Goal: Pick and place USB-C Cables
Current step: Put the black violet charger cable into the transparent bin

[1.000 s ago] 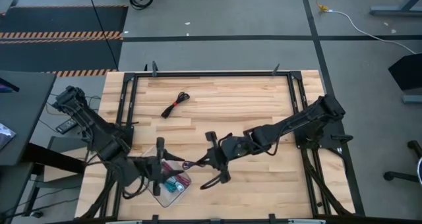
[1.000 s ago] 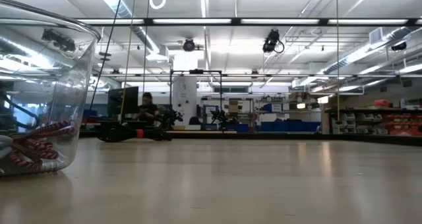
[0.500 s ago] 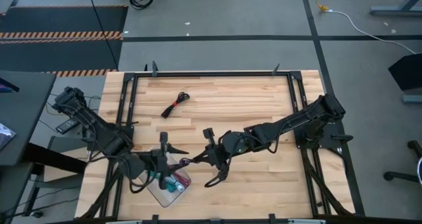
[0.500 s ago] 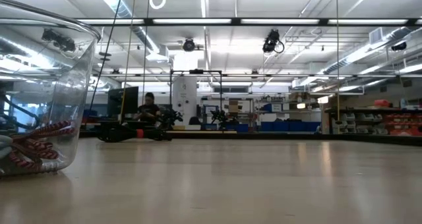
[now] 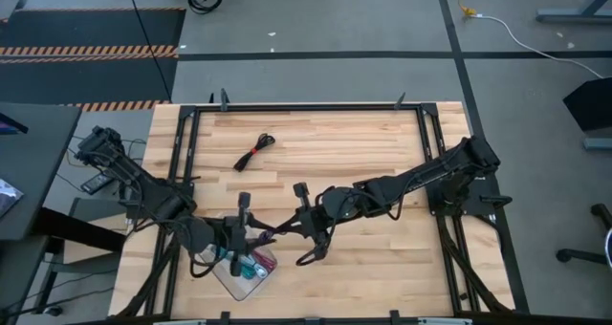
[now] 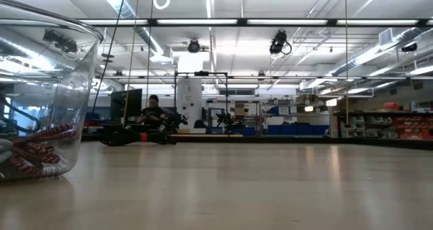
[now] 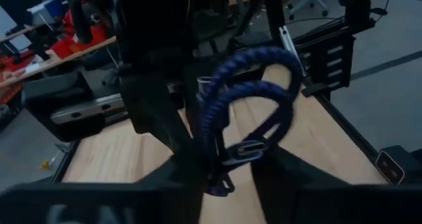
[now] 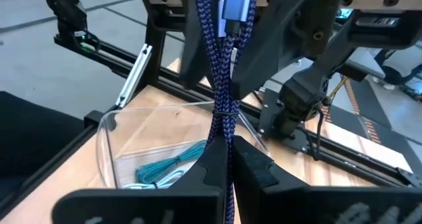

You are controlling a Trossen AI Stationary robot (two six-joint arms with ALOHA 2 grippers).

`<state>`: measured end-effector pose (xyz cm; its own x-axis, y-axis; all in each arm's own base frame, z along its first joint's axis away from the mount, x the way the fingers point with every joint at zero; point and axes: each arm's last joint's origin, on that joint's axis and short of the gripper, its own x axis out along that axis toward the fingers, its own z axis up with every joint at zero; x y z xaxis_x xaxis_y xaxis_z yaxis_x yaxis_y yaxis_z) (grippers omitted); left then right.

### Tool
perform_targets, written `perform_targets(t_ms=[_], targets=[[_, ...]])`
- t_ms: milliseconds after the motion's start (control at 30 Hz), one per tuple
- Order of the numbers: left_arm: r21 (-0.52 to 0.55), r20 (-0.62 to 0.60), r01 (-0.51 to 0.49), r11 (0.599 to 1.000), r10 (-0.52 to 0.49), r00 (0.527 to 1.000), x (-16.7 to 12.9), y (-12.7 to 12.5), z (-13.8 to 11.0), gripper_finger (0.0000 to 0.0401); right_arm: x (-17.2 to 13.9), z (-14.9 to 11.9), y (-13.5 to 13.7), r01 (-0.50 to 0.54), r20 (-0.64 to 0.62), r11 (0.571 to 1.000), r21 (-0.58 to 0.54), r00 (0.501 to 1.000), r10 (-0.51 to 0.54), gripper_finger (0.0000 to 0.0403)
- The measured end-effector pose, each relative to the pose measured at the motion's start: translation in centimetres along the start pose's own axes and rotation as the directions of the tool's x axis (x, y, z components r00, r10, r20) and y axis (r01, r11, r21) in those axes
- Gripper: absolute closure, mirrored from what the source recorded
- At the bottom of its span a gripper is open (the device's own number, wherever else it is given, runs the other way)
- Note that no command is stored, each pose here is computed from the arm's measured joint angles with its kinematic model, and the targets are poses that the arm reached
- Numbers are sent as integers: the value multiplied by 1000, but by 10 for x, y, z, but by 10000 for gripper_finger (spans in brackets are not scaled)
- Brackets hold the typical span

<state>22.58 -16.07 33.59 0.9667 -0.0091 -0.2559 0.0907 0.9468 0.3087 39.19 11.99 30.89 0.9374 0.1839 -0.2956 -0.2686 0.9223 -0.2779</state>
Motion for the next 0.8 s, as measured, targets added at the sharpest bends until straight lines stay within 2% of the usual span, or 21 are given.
perform_targets(t_ms=[167, 333, 500, 600, 667, 800], targets=[[10, -14, -9, 1000, 9, 1000, 2, 3, -2, 374, 0, -1, 0, -1, -14, 1000, 26, 1000, 1, 385], [18, -37, -2, 1000, 2, 999, 2, 2, -4, 376, 0, -4, 2, -6, -42, 1000, 20, 999, 7, 362], [6, -128, 12, 1000, -11, 992, -1, 1, -14, 370, -1, -10, 4, -13, -112, 1000, 24, 994, 16, 300], [-16, -170, 21, 1000, -24, 985, -5, -2, -19, 373, -1, -18, 3, 19, -192, 999, 51, 981, -9, 264], [-30, -201, 58, 998, -63, 978, -10, -7, -22, 374, -2, -22, 1, 53, -241, 997, 64, 970, -36, 246], [-65, -274, 194, 979, -205, 940, -29, -15, -19, 369, -3, -29, -6, 121, -302, 989, 83, 949, -91, 231]])
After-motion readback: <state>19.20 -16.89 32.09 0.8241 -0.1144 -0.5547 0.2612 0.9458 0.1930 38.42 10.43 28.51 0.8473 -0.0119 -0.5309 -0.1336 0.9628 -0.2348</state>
